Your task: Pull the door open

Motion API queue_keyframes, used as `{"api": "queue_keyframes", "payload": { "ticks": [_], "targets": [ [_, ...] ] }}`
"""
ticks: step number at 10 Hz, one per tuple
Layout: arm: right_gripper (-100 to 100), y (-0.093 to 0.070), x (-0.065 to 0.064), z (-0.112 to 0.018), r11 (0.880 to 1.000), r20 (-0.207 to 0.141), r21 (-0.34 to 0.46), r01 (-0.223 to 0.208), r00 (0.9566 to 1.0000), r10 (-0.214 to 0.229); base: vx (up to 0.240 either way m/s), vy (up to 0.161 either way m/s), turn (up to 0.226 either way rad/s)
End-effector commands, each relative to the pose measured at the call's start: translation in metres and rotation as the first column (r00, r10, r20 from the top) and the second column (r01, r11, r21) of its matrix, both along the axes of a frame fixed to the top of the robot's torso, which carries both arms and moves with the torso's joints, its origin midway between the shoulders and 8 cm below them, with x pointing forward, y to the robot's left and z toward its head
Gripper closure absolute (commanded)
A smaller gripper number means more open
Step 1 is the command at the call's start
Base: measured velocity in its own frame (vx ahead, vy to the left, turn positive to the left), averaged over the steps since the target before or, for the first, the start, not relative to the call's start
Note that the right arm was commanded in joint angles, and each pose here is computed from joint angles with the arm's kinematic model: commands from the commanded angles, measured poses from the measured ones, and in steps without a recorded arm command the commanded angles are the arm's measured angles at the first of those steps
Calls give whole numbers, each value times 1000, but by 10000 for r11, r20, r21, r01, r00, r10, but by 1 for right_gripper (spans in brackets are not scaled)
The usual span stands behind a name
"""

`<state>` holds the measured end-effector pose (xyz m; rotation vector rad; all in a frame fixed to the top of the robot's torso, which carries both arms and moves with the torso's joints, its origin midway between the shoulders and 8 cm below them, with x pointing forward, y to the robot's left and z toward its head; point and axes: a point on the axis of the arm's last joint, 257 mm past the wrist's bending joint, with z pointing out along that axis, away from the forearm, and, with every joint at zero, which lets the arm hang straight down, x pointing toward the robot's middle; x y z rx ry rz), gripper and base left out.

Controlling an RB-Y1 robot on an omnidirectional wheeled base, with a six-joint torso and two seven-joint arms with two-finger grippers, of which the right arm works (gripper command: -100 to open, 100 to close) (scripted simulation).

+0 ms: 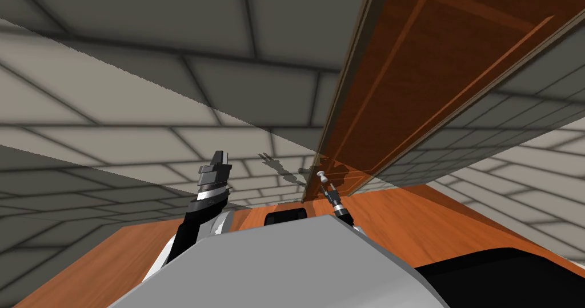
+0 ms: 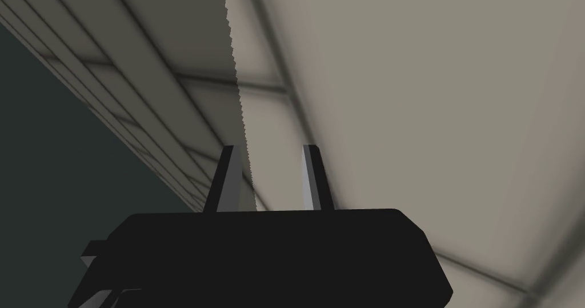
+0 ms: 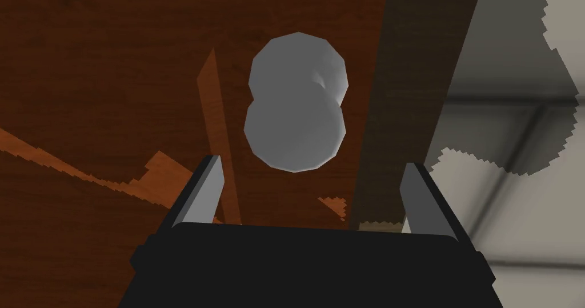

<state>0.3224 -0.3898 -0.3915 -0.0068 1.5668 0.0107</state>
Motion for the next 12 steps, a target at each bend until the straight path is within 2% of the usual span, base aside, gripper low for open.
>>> {"api": "queue_keyframes", "payload": {
  "ticks": [1, 3, 4, 5, 10, 12],
  "targets": [
    [-100, -10, -4, -1, 9997, 30, -2, 224, 9997, -224, 153, 24, 96],
    [-100, -24, -6, 0, 9987, 70, 1, 508, 9987, -508, 183, -24, 164],
    [-100, -19, -6, -1, 9991, 67, 1, 429, 9991, -429, 75, -15, 17],
    [100, -19, -6, -1, 9991, 67, 1, 429, 9991, -429, -10, -1, -16],
    [100, -19, -6, -1, 9991, 67, 1, 429, 9991, -429, -13, 1, 1],
    [100, -20, -4, 0, 9977, 90, 490, 477, 9988, -482, -32, -15, 39]
  ]
}}
